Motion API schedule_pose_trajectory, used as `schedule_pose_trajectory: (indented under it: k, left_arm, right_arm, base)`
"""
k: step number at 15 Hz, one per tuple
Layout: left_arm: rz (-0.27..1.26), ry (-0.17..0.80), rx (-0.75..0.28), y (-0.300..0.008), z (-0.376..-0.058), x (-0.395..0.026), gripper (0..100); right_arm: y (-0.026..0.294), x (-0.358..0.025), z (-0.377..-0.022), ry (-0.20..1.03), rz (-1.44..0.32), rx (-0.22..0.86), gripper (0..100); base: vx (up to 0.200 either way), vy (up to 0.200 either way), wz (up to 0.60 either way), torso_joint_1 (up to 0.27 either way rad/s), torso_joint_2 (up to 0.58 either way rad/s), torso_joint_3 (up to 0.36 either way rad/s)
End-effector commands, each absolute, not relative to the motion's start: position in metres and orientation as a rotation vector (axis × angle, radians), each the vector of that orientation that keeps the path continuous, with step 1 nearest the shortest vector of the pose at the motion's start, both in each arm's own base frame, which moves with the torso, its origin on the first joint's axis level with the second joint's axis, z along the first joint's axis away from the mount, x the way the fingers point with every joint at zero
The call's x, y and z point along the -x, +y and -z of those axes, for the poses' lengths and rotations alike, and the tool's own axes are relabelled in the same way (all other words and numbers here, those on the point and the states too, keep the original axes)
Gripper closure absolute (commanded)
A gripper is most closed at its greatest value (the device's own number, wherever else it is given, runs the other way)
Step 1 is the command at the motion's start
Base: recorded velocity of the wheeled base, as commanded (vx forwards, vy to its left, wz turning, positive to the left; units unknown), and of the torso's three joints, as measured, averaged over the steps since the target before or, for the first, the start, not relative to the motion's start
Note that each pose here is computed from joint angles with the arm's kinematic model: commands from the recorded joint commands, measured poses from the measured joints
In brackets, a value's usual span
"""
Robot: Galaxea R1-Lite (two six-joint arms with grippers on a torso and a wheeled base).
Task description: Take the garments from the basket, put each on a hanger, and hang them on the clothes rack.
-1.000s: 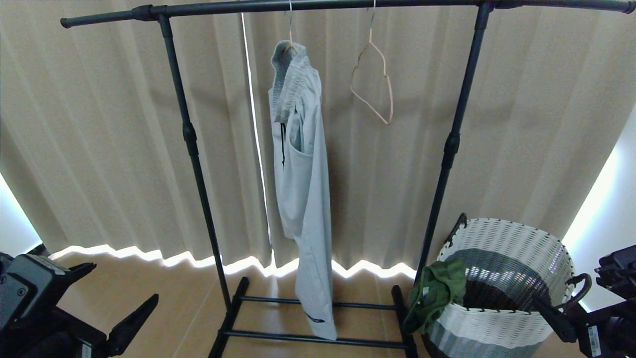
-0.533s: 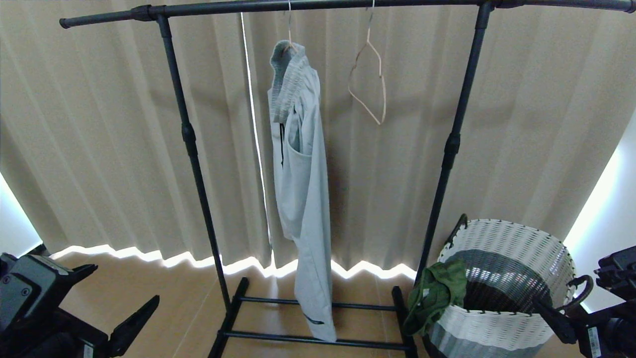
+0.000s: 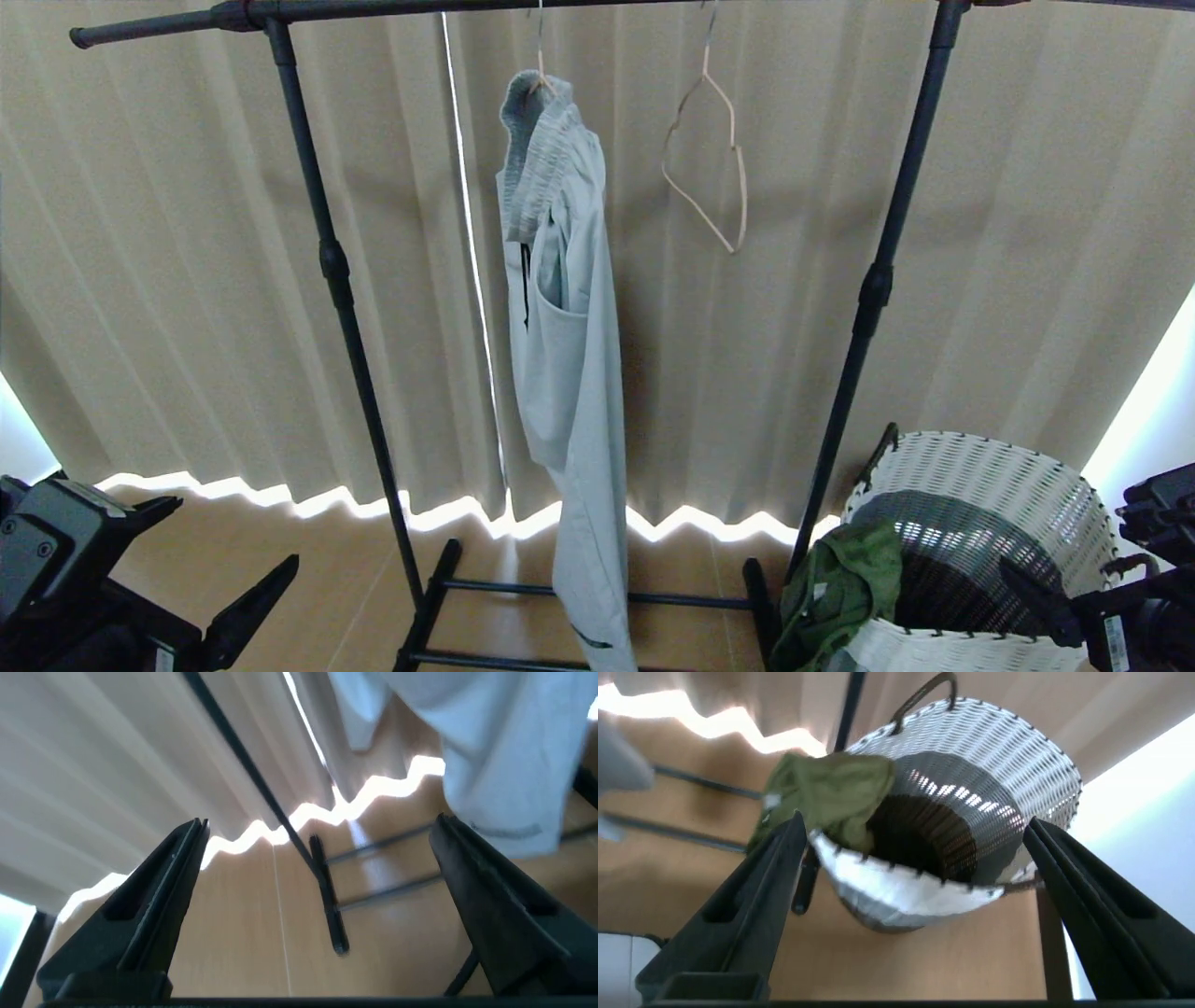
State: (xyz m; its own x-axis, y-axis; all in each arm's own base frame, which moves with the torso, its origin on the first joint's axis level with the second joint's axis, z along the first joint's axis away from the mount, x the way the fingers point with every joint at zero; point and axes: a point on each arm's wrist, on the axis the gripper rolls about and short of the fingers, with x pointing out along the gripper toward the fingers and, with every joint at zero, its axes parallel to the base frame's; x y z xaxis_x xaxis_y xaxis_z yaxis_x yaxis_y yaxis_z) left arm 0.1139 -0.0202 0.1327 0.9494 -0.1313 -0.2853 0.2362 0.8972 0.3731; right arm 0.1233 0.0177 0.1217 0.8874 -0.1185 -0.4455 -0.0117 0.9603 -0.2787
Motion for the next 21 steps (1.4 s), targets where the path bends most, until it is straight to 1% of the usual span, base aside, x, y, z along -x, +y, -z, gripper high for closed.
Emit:
schedule_pose_trajectory:
  k: [1, 4, 6, 10, 11, 13, 14, 18, 21]
  left_arm:
    - [0.192, 0.260, -0.417, -0.020, -0.132, -0.114, 0]
    - [0.189, 0.243, -0.417, -0.020, -0.135, -0.114, 0]
    - [0.217, 0.237, -0.420, -0.023, -0.135, -0.113, 0]
    - [0.249, 0.180, -0.411, -0.027, -0.142, -0.108, 0]
    - [0.244, 0.153, -0.403, -0.027, -0.146, -0.106, 0]
    - [0.240, 0.134, -0.399, -0.026, -0.149, -0.104, 0]
    - [0.238, 0.120, -0.397, -0.026, -0.151, -0.103, 0]
    - [0.231, 0.103, -0.375, -0.026, -0.156, -0.103, 0]
    - [0.232, 0.109, -0.375, -0.026, -0.155, -0.103, 0]
  right_arm:
    - [0.018, -0.123, -0.121, 0.480, 0.055, 0.281, 0]
    - [0.017, -0.115, -0.105, 0.549, 0.043, 0.299, 0]
    - [0.016, -0.111, -0.094, 0.605, 0.032, 0.308, 0]
    - [0.018, -0.117, -0.092, 0.635, 0.003, 0.327, 0]
    - [0.019, -0.126, -0.088, 0.676, -0.013, 0.376, 0]
    - [0.022, -0.137, -0.085, 0.722, -0.032, 0.409, 0]
    - [0.028, -0.154, -0.077, 0.781, -0.063, 0.429, 0]
    - [0.047, -0.188, -0.048, 0.926, -0.141, 0.490, 0]
    - [0.063, -0.201, -0.028, 0.992, -0.193, 0.543, 0]
  base:
    - [0.200, 0.000, 0.00, -0.002, 0.01, 0.007]
    - [0.200, 0.000, 0.00, 0.002, 0.01, 0.001]
    - [0.000, 0.000, 0.00, 0.000, 0.00, 0.000]
    - [0.000, 0.000, 0.00, 0.000, 0.00, 0.000]
    - [0.000, 0.000, 0.00, 0.000, 0.00, 0.000]
    - [0.000, 0.000, 0.00, 0.000, 0.00, 0.000]
    - [0.000, 0.000, 0.00, 0.000, 0.00, 0.000]
    - [0.000, 0.000, 0.00, 0.000, 0.00, 0.000]
    - [0.000, 0.000, 0.00, 0.000, 0.00, 0.000]
